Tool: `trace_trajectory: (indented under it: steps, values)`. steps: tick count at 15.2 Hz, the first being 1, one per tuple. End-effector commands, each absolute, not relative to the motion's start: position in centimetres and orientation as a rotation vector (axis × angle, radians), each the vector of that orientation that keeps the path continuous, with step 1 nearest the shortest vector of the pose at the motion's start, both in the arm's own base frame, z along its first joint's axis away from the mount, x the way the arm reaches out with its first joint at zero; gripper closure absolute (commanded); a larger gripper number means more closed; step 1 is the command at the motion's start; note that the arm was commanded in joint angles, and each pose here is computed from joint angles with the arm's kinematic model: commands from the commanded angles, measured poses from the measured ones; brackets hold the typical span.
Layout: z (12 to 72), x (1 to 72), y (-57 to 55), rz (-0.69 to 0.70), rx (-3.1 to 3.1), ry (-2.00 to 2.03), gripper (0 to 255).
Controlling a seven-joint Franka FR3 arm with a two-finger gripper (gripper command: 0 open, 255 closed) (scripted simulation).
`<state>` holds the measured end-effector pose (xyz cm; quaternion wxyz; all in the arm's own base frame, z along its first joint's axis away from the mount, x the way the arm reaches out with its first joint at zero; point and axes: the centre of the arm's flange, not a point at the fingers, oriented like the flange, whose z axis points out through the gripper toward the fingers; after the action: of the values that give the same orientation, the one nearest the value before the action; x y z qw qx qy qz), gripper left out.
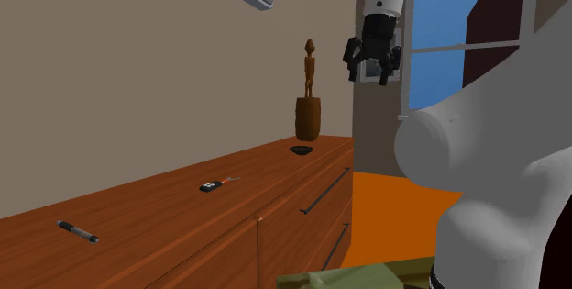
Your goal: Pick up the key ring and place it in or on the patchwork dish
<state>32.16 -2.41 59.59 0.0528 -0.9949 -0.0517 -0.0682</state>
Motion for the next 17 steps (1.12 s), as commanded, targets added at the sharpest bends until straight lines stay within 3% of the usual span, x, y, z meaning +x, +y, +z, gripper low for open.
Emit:
trace_trajectory:
  steps: [1, 17]
  values:
    - [59.6, 32.2, -2.4, -0.207, -3.025, -0.157, 0]
    - [50.1, 34.4, 17.0, -0.083, -3.061, 0.252, 0]
